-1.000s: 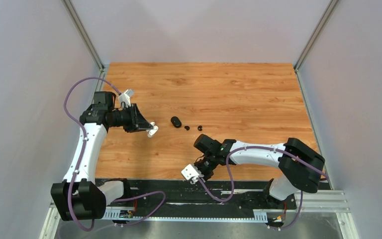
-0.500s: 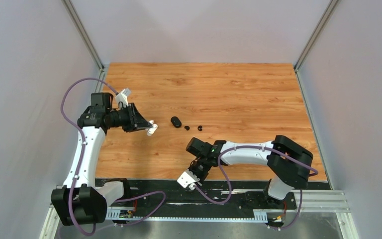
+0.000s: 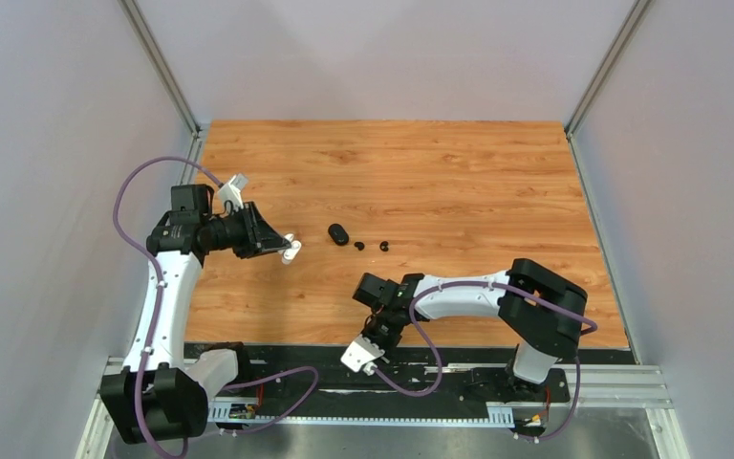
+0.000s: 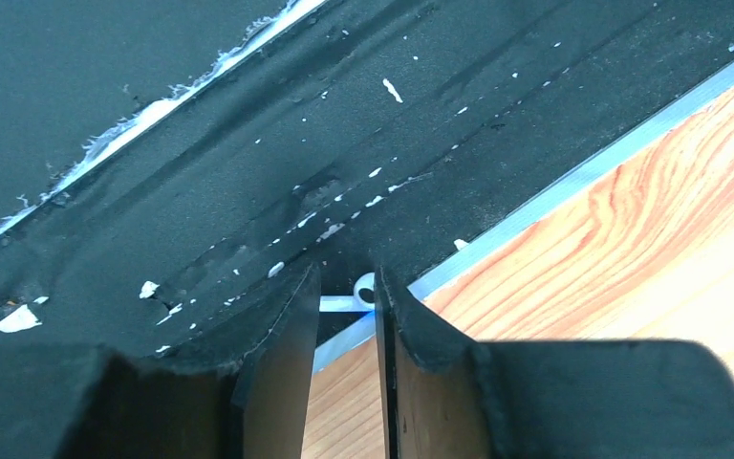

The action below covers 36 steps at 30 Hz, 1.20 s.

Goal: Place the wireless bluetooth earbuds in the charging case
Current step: Pick up the earbud from the center of the board.

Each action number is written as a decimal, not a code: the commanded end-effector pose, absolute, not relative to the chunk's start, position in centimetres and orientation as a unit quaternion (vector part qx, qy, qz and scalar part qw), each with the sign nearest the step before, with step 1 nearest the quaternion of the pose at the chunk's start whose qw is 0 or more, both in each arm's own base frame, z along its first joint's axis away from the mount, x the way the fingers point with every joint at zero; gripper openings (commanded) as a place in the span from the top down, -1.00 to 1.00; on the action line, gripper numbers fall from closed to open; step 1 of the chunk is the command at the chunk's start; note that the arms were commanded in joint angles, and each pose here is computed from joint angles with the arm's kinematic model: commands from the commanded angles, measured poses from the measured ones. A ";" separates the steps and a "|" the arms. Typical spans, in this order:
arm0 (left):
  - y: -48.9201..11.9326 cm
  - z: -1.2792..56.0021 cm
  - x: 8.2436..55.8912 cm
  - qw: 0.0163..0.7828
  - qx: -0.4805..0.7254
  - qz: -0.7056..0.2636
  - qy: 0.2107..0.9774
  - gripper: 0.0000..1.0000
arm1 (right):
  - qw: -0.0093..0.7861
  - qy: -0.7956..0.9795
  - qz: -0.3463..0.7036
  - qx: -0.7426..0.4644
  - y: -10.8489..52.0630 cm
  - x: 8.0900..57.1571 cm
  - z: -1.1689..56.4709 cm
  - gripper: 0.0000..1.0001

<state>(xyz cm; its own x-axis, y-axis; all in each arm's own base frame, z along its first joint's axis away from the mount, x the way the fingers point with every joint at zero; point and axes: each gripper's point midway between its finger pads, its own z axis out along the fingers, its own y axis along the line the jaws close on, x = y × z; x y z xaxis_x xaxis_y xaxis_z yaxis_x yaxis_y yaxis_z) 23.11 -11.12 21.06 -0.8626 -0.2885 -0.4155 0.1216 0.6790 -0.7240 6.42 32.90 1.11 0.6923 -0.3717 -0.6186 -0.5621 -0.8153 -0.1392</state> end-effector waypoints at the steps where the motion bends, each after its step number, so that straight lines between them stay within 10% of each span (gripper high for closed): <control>1: -11.3 22.0 22.9 0.274 -0.044 -0.411 0.868 1.00 | 0.175 0.239 0.280 -0.913 34.3 7.2 1.4 0.40; 13: -11.4 21.7 22.4 0.271 -0.050 -0.418 0.866 1.00 | 0.160 0.230 0.230 -0.932 33.1 8.5 -0.3 0.45; 21: -11.5 21.7 22.3 0.270 -0.052 -0.419 0.865 1.00 | 0.191 0.237 0.232 -0.924 34.1 8.7 1.9 0.99; 36: -11.3 22.3 23.2 0.269 -0.051 -0.418 0.866 1.00 | 0.271 0.267 0.231 -0.895 34.9 10.3 8.3 0.96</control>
